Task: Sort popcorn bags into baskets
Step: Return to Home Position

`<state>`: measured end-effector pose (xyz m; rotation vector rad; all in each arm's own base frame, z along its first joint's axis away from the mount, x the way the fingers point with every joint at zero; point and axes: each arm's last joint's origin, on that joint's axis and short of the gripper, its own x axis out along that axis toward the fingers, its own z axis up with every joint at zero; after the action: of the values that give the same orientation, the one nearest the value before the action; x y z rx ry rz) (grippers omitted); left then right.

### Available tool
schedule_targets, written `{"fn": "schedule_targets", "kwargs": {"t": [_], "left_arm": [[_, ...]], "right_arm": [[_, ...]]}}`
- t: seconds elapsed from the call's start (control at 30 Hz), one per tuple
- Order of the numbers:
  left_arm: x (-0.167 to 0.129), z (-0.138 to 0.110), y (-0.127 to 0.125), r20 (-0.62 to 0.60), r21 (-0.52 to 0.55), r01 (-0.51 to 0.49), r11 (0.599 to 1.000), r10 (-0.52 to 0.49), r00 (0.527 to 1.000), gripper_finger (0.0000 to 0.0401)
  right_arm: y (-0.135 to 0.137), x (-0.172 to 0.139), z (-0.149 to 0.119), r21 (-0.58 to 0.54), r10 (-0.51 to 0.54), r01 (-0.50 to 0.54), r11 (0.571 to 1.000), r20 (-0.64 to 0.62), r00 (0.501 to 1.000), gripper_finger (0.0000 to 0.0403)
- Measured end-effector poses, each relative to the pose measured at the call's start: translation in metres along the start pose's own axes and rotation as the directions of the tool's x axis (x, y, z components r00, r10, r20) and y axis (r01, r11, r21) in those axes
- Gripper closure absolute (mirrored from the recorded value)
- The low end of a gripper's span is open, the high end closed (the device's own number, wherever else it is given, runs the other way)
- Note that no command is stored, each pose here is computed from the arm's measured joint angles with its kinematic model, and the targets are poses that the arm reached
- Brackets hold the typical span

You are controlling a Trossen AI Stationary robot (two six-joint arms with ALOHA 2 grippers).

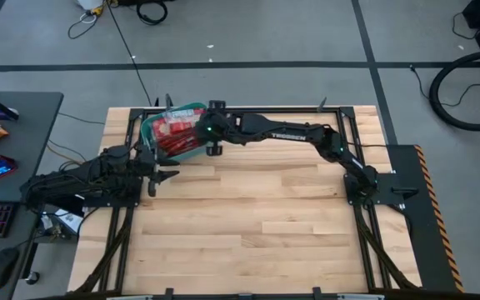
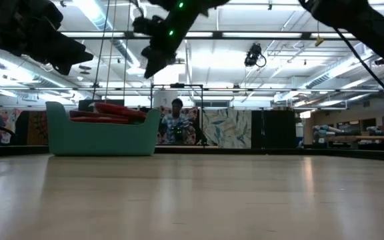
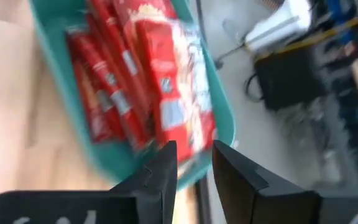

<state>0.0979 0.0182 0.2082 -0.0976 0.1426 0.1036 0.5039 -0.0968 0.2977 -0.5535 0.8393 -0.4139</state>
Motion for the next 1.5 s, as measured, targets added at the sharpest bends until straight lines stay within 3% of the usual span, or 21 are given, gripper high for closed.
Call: {"fn": "schedule_targets", "kwargs": {"t": [0.2,0.4,0.67,0.87,1.0,1.2,1.5], "left_arm": [[0.001,-0.002,0.003,0.064,0.044,-0.091,0.995,0.088,0.994,0.0259],[0.001,-0.009,0.005,0.142,0.041,-0.133,0.99,0.126,0.982,0.026],[-0.003,-0.008,0.005,0.173,0.07,-0.147,0.987,0.133,0.976,0.026],[0.006,-0.027,0.007,0.29,0.069,-0.153,0.986,0.127,0.949,0.026],[0.006,-0.027,0.009,0.285,0.054,-0.204,0.978,0.18,0.941,0.026],[0.006,-0.026,0.009,0.299,0.059,-0.205,0.977,0.179,0.937,0.026],[0.007,-0.029,0.009,0.269,0.037,-0.199,0.979,0.182,0.946,0.026]], "right_arm": [[-0.004,-0.035,-0.014,0.207,0.178,-0.152,0.966,-0.111,0.978,0.0305],[0.014,-0.05,-0.034,0.255,0.182,-0.143,0.956,-0.138,0.974,0.0331],[0.05,-0.074,-0.096,0.353,0.154,-0.144,0.925,0.0,0.988,0.0354],[0.059,-0.108,-0.139,0.488,0.128,-0.159,0.858,0.096,0.987,0.0359],[0.061,-0.134,-0.161,0.541,0.069,-0.148,0.828,0.163,0.984,0.0359],[0.064,-0.166,-0.195,0.61,0.016,-0.195,0.768,0.285,0.958,0.0359],[0.078,-0.188,-0.248,0.632,-0.035,-0.275,0.725,0.433,0.901,0.0359]]}}
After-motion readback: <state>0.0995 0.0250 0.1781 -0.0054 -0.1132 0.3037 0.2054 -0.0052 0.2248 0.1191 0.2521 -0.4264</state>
